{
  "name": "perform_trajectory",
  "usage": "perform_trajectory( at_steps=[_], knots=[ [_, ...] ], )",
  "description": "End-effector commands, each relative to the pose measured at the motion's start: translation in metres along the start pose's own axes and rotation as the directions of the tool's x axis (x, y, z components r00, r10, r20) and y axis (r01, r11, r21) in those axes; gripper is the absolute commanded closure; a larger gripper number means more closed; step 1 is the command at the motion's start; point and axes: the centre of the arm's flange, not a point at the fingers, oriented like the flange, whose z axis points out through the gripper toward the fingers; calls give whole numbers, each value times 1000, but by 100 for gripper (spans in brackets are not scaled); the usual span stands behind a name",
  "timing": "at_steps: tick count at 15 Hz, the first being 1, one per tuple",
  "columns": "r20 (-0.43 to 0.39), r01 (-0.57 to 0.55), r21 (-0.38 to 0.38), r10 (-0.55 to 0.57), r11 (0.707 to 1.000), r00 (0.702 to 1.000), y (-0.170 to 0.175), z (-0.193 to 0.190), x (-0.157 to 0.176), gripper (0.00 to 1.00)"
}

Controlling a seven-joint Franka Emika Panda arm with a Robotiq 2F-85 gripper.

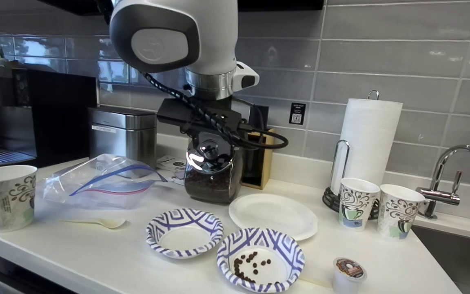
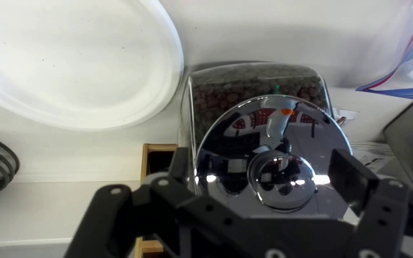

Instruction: Place the spoon in the coffee container

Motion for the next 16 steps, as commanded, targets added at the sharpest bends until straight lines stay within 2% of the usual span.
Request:
perform_trajectory(
  at_steps=[1, 8, 16],
  knots=[
    [55, -7, 52, 4, 999, 999, -1, -25, 4, 0],
    [206, -38, 34, 31, 999, 978, -2, -62, 7, 0],
    [235, -21, 8, 19, 1000, 972, -16, -98, 8, 0]
  ],
)
